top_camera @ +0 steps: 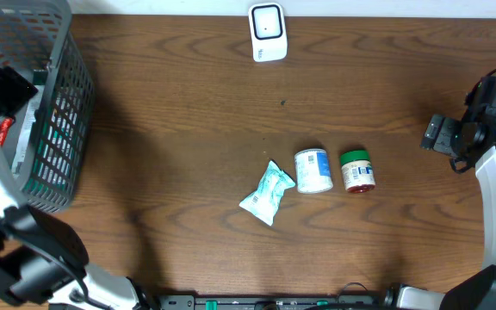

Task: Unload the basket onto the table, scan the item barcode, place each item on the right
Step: 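Grasp the white-and-green glove packet in the basket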

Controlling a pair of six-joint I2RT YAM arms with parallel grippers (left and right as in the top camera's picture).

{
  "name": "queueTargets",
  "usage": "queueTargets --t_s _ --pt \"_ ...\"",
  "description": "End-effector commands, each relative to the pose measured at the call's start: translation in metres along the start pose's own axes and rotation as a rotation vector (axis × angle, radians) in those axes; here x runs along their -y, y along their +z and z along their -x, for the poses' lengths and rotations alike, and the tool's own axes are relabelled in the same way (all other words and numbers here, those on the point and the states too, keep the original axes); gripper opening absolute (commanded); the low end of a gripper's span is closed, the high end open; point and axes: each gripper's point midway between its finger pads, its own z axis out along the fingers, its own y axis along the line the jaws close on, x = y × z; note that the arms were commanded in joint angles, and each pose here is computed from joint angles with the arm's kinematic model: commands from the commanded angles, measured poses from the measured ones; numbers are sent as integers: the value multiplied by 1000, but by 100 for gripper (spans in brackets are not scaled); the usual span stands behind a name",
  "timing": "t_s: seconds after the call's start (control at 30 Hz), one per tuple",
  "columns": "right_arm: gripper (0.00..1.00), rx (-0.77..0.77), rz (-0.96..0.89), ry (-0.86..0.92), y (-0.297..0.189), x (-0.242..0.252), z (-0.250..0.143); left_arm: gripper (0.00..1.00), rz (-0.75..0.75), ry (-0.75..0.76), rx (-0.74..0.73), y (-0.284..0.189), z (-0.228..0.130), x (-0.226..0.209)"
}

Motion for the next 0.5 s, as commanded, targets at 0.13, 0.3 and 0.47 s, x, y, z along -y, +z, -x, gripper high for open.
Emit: queueTargets --t_s 0.13,0.3,0.47 --pt "99 15 -9 0 -4 3 4 80 171 -60 46 -26 2 -32" --pt "99 15 -9 1 -4 3 4 82 241 -60 14 -15 -9 -48" --pt "99 15 -9 0 -4 3 4 88 267 -60 -49 9 -20 -55"
